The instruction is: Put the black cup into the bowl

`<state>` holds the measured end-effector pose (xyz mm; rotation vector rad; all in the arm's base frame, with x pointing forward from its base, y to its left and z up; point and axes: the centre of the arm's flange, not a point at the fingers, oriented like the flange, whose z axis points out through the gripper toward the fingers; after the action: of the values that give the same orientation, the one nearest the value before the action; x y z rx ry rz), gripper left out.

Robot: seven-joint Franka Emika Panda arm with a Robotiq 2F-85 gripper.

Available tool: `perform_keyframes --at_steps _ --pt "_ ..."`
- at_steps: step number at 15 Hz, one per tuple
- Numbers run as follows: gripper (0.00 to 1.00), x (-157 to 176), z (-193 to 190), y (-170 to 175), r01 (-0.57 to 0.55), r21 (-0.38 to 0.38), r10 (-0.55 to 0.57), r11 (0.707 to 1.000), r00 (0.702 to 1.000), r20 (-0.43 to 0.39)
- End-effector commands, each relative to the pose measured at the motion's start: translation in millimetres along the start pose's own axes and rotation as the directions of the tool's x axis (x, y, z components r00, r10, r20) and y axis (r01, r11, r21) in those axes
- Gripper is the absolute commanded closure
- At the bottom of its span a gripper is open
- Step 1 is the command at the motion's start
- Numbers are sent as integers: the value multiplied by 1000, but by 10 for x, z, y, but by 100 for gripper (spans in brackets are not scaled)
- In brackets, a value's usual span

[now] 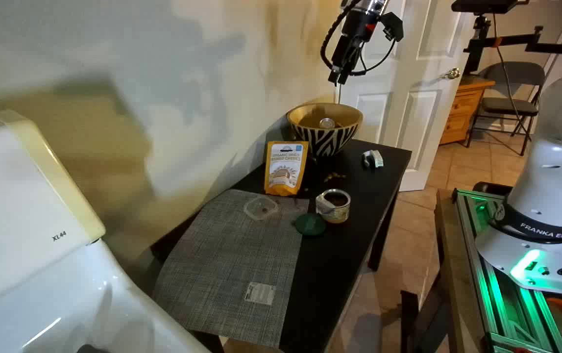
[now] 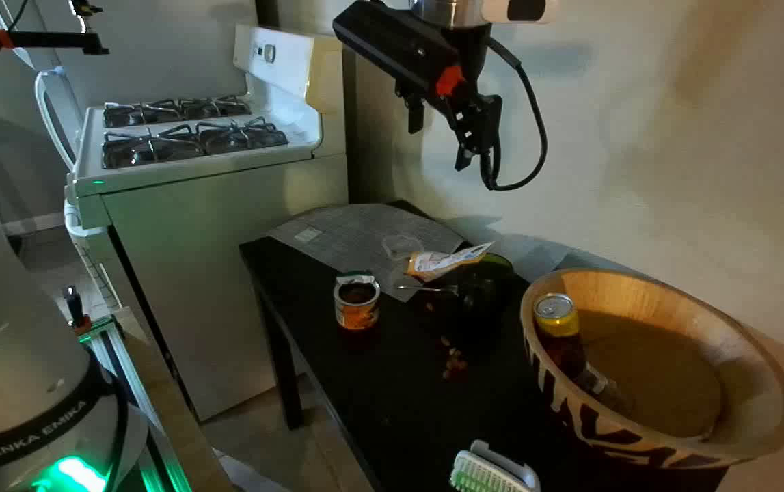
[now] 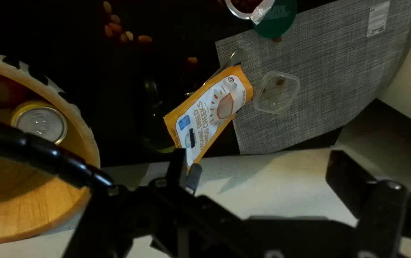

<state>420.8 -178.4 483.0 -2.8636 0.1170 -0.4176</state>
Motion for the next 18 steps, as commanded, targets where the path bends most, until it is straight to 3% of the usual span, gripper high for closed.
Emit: perform_keyframes --at_steps 1,6,9,18 --pt "0 0 0 0 0 0 0 1000 1000 0" --pt "0 -34 340 456 94 -135 -91 986 995 32" --pt "0 -63 771 621 101 -175 -100 979 995 17" --pt "0 101 2180 188 89 -310 -127 946 986 -104"
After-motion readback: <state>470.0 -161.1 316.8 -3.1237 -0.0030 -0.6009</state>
